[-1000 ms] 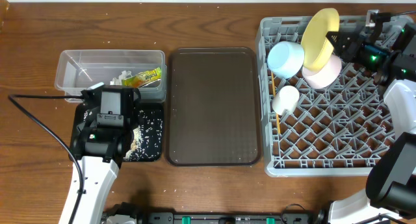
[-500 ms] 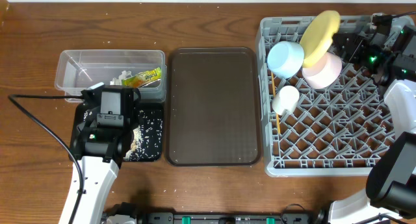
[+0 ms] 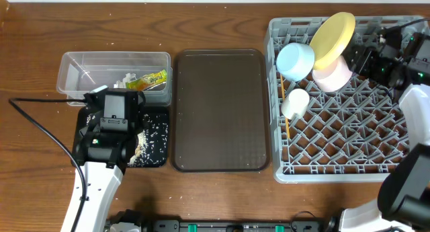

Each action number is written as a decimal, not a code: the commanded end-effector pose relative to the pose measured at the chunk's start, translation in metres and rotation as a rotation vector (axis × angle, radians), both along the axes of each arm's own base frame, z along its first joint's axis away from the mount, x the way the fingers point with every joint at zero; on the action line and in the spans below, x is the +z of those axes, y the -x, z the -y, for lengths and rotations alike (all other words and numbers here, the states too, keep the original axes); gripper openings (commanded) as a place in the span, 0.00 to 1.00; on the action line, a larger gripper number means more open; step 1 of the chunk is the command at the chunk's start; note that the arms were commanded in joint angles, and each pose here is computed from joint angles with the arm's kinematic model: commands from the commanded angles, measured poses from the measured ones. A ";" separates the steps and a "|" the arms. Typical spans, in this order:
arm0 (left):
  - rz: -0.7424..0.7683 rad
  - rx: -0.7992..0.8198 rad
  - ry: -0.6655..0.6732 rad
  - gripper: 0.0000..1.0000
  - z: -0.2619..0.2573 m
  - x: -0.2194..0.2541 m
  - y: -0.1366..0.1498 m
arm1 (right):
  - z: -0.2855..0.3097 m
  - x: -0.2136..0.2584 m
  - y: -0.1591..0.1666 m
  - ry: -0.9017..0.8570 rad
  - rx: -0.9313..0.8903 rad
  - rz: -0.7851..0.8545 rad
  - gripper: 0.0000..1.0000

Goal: Sort waste into correct bins and load items into the dishwasher rack

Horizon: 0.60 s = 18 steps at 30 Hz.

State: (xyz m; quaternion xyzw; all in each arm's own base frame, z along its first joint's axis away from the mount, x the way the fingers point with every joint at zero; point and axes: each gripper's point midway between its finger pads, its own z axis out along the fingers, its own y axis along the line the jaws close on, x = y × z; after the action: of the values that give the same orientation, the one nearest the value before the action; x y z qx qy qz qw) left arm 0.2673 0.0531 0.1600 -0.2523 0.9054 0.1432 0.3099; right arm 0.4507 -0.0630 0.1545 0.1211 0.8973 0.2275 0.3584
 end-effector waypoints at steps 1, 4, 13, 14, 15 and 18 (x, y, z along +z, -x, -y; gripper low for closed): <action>0.013 0.011 -0.015 0.96 -0.004 0.007 -0.002 | 0.008 0.015 0.010 0.075 -0.005 0.014 0.63; 0.013 0.011 -0.014 0.96 -0.004 0.007 -0.002 | 0.005 0.010 0.018 0.069 0.006 -0.025 0.64; 0.013 0.011 -0.015 0.96 -0.004 0.007 -0.002 | -0.007 -0.005 0.033 0.063 0.013 -0.124 0.47; 0.013 0.011 -0.015 0.96 -0.004 0.007 -0.002 | -0.009 -0.005 0.032 0.052 0.009 -0.127 0.41; 0.013 0.011 -0.014 0.96 -0.004 0.007 -0.002 | -0.011 -0.005 0.032 0.045 0.007 -0.130 0.34; 0.013 0.011 -0.014 0.96 -0.004 0.007 -0.002 | -0.020 -0.004 0.029 0.030 0.007 -0.127 0.04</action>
State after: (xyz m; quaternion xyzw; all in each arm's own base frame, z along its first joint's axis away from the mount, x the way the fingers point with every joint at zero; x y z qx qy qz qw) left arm 0.2671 0.0531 0.1599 -0.2522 0.9056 0.1433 0.3095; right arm 0.4188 -0.0573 0.1430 0.1335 0.9240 0.2011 0.2966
